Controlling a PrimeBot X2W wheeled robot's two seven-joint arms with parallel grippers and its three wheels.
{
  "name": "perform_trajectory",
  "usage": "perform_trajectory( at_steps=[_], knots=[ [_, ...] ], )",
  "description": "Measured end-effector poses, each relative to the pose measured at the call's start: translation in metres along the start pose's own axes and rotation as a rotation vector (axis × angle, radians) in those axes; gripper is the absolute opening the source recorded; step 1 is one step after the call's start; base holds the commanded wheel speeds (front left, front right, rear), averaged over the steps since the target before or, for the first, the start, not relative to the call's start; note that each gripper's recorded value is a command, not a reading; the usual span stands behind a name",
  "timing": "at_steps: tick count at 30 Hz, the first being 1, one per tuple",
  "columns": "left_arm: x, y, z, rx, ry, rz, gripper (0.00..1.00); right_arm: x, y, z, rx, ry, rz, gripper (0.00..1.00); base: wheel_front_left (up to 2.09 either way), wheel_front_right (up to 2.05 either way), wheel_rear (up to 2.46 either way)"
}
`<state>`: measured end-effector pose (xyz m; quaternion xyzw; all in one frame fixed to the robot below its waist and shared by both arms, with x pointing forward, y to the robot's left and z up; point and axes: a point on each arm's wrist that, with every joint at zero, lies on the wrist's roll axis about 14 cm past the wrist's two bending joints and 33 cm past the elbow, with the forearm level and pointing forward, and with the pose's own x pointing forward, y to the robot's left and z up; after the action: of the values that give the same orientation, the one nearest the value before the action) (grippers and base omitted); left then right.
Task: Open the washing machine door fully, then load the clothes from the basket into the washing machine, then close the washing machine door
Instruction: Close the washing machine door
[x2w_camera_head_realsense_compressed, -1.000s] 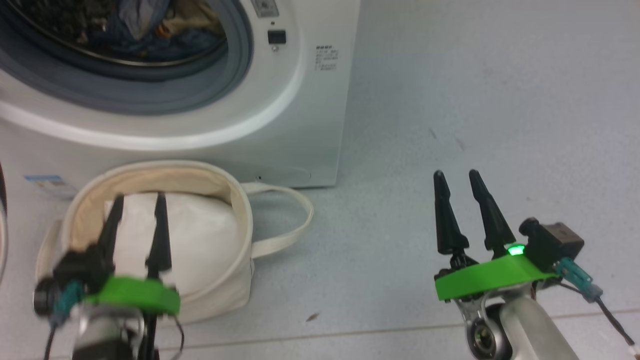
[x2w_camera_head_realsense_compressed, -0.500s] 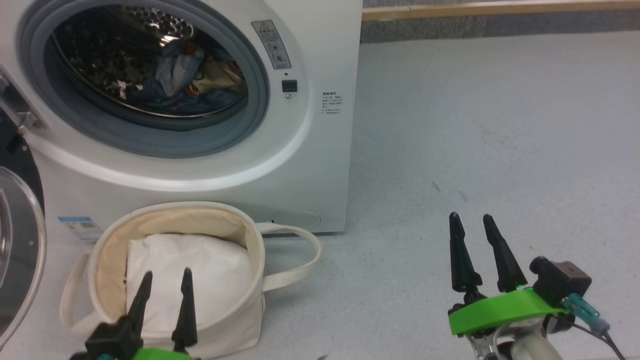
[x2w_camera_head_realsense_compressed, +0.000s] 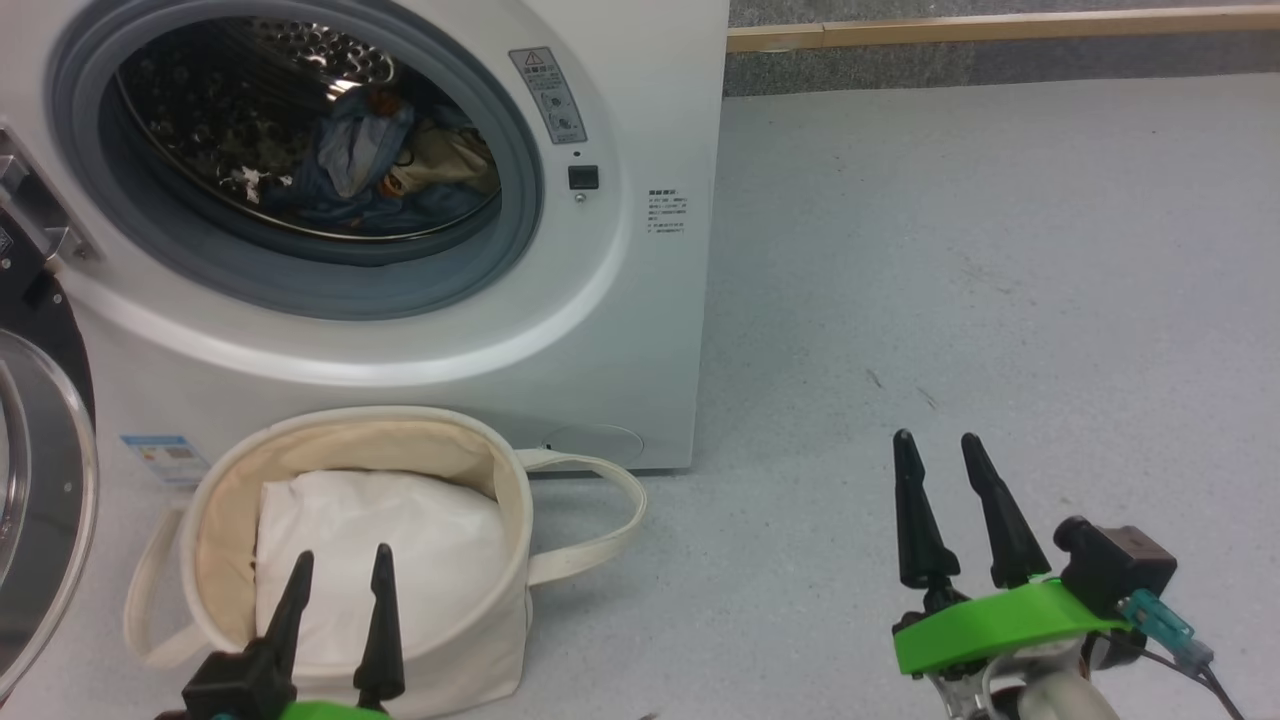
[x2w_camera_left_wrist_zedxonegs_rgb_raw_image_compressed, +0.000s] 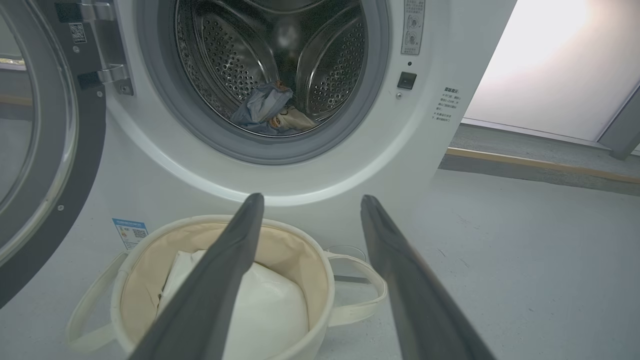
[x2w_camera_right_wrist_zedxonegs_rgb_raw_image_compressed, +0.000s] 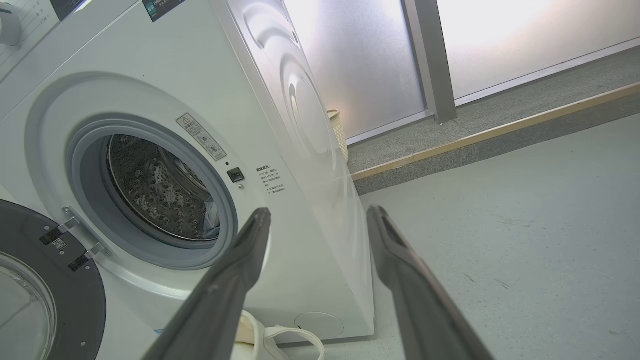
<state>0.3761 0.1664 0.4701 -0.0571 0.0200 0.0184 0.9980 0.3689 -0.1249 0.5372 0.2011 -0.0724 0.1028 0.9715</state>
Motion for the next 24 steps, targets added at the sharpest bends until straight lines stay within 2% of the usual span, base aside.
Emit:
perform_trajectory(
  at_steps=[4,24],
  knots=[
    [0.0,0.003,-0.003,-0.033,0.01,0.016,1.0,0.0,0.0,-0.004,0.002,0.011,0.001,1.0,0.0,0.0,0.0],
    [-0.004,0.007,-0.012,-0.034,0.039,0.019,1.0,0.004,0.006,-0.014,0.009,0.041,0.021,1.0,0.0,0.0,0.0]
  ],
)
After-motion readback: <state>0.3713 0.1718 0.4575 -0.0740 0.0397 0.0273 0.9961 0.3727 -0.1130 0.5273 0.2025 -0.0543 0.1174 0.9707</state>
